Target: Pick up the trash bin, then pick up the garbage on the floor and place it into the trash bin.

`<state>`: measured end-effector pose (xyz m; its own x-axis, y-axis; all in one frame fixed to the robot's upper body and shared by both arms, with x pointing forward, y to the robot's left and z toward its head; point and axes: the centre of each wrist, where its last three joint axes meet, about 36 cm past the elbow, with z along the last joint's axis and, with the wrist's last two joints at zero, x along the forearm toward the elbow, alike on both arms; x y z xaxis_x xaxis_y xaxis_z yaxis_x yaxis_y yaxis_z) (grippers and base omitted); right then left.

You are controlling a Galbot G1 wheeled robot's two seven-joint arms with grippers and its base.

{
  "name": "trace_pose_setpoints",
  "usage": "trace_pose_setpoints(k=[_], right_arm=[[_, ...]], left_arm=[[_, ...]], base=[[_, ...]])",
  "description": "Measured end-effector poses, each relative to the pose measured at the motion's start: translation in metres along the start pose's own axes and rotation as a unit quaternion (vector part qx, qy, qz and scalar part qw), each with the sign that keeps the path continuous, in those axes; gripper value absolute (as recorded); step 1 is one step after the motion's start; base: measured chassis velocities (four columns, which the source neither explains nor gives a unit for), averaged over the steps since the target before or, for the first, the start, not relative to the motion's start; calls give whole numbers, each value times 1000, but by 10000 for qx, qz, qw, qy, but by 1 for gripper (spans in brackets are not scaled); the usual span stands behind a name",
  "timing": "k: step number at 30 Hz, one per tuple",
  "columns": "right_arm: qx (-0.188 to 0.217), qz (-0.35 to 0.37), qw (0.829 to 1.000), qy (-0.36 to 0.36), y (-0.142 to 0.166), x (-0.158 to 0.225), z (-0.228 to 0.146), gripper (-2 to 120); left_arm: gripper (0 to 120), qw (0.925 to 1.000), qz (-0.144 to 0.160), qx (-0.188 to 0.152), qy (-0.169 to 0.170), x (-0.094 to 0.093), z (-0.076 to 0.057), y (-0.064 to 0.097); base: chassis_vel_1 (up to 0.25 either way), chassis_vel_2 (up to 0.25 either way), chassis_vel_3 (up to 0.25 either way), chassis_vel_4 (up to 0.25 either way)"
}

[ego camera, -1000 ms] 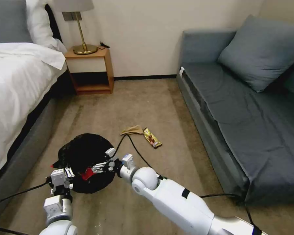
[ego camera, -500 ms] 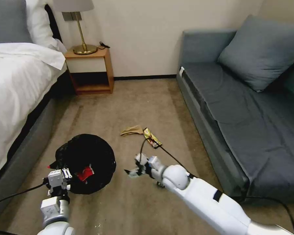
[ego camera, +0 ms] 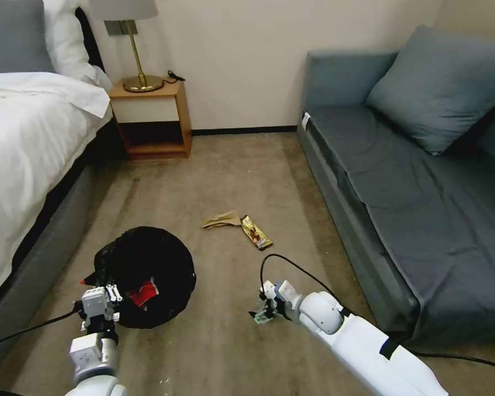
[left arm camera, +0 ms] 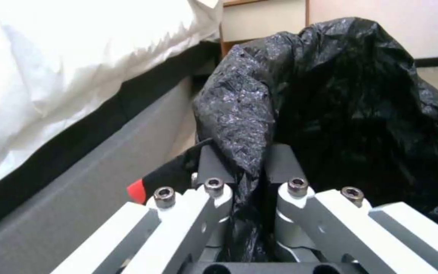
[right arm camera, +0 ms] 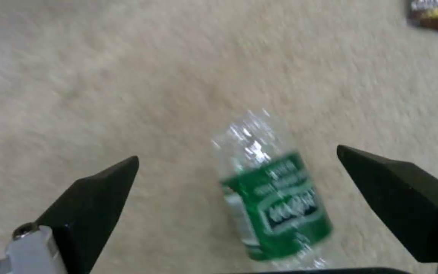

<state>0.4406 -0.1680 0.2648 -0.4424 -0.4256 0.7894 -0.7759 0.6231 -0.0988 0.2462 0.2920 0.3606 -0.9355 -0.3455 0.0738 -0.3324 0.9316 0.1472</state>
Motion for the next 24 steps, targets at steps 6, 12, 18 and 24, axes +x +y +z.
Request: trace_pose_setpoints(k=[6, 12, 18, 24], right_arm=[[162, 207, 9992, 287, -10, -17, 19, 100], [134, 325, 9983, 464, -23, -32, 27, 100], [140, 280, 9982, 515, -27, -37, 31, 84], [151, 210, 9982, 533, -22, -41, 35, 65]], left_arm=[[7, 10000, 36, 14, 51, 5, 3, -6], [7, 10000, 54, 11, 60, 6, 4, -8], [7, 10000, 43, -9, 48, 6, 3, -5], [7, 10000, 25, -1, 44, 6, 1, -3]], base=[[0, 0, 0, 0], [0, 0, 0, 0], [0, 0, 0, 0], [0, 0, 0, 0]])
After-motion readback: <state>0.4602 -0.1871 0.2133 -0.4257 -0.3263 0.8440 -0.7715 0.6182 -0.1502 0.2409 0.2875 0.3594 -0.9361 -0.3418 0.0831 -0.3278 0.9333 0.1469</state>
